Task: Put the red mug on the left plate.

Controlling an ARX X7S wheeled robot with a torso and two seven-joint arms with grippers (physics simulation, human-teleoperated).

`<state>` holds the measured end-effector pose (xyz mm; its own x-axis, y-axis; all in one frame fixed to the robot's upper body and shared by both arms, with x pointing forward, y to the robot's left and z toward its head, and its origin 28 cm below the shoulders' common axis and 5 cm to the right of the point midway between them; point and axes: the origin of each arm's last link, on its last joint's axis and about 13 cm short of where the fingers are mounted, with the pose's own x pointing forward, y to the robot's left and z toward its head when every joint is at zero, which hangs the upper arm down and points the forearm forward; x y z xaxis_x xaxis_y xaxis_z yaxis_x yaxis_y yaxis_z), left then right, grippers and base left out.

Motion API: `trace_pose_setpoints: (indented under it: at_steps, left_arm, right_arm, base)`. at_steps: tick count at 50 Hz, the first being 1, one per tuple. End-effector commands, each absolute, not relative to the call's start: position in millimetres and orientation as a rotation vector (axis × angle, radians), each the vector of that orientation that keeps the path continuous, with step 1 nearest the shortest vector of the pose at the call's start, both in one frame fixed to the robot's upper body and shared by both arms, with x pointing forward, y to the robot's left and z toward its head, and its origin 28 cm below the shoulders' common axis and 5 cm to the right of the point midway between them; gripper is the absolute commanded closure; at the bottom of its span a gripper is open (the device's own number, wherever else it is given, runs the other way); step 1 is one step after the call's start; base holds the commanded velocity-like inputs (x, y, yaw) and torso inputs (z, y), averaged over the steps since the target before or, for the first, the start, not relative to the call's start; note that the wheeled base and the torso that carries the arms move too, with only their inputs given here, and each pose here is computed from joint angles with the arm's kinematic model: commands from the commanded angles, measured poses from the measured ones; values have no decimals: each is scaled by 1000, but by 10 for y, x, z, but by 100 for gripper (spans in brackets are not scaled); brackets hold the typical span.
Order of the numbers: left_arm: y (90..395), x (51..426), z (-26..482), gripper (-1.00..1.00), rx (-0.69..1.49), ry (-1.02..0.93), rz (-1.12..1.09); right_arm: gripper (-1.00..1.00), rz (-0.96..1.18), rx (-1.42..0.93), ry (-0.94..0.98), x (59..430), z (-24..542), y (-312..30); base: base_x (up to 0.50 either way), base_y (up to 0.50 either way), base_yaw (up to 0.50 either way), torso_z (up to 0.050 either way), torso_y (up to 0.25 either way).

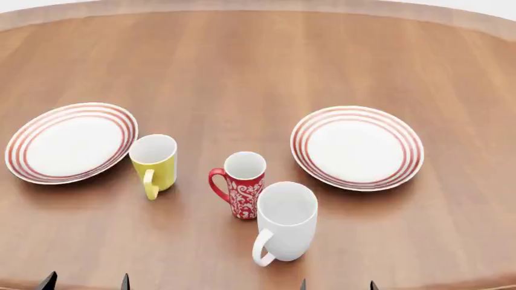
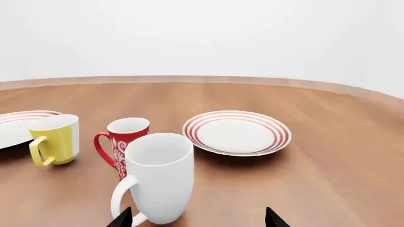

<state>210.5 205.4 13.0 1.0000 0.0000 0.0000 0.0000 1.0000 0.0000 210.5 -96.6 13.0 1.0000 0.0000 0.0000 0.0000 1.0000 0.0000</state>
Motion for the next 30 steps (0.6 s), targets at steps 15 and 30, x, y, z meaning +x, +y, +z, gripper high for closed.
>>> trace_pose_setpoints:
  at_steps: [15,30]
  left_arm:
    - [2077,1967,336,-100,-21,-47,-18]
    - [2083,1969,327,-100,-20,-46,-22]
  right_arm:
    - [-100,-6,-44,-83,1890,437,-944]
    - [-100,18,-39,-87,1901,427,-918]
  base:
    - [0,0,0,0,0]
    - [162,309,0,0,0]
